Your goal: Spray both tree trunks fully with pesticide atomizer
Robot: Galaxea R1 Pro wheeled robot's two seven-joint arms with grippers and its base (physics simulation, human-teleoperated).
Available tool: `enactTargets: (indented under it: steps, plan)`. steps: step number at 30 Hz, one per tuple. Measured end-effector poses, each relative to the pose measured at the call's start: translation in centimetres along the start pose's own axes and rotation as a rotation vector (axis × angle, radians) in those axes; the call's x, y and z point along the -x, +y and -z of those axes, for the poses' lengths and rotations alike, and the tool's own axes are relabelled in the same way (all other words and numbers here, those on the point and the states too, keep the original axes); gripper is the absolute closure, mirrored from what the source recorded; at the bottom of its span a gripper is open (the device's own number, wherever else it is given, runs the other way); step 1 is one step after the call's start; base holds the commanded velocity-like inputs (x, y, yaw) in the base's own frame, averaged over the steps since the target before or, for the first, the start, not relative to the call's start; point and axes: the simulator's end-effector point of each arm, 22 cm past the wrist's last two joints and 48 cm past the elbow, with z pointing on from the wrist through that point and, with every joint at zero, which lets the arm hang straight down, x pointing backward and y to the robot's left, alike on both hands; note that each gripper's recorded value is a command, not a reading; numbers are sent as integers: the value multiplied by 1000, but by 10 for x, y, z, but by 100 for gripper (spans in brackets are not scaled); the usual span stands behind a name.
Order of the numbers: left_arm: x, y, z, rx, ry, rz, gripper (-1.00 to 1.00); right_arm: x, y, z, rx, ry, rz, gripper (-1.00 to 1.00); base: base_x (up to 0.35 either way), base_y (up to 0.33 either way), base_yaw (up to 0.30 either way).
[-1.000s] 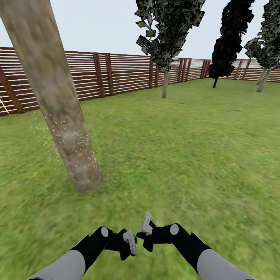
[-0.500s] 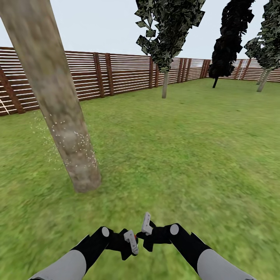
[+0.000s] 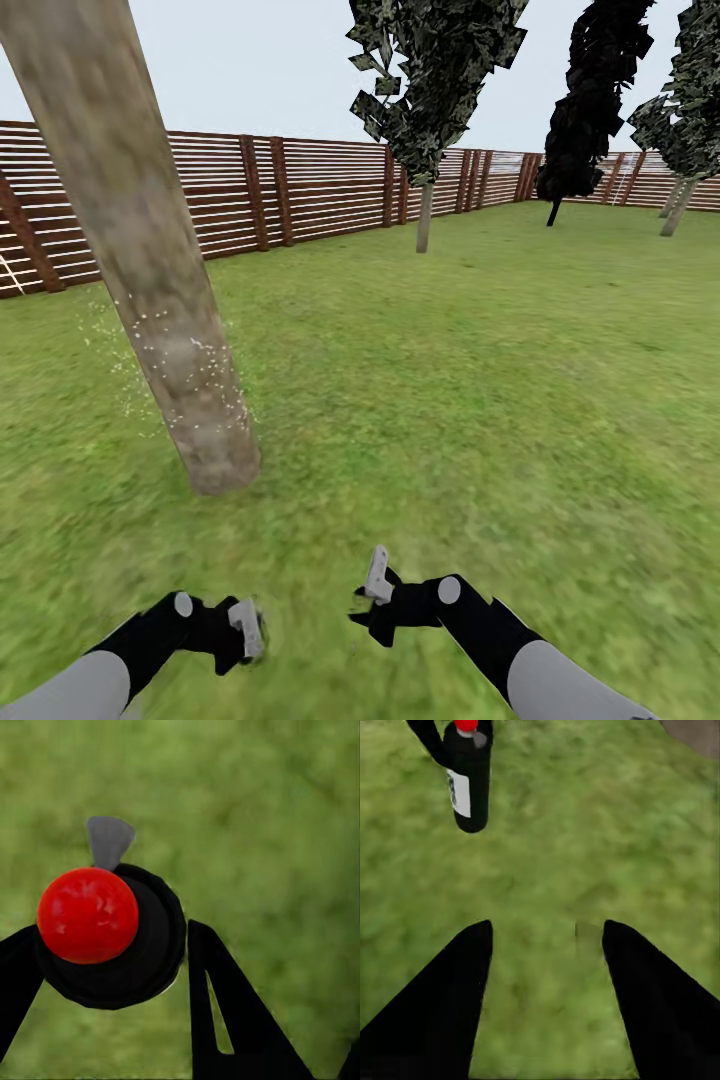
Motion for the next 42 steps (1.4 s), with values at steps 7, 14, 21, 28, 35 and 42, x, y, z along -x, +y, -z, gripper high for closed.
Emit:
enactTargets:
  steps: [7,14,21,28,35,42]
  plan:
    - [-50,34,4,235,-65,342,100,-81,-26,21,-160,97,-210,-100,0,0,0]
    - [-146,37,27,622,-188,965,100,-281,-89,186,-978,135,-831,-100,0,0,0]
    - [-210,0,44,755,-150,999,100,-302,-66,206,-1040,98,-842,-100,0,0,0]
    - [-216,-5,44,754,-136,1005,100,-298,-60,197,-1029,92,-848,-100,0,0,0]
    - [-213,-8,41,748,-138,1007,100,-305,-19,179,-995,100,-868,-100,0,0,0]
    - [-212,-8,41,747,-139,1008,100,-310,13,174,-985,87,-864,-100,0,0,0]
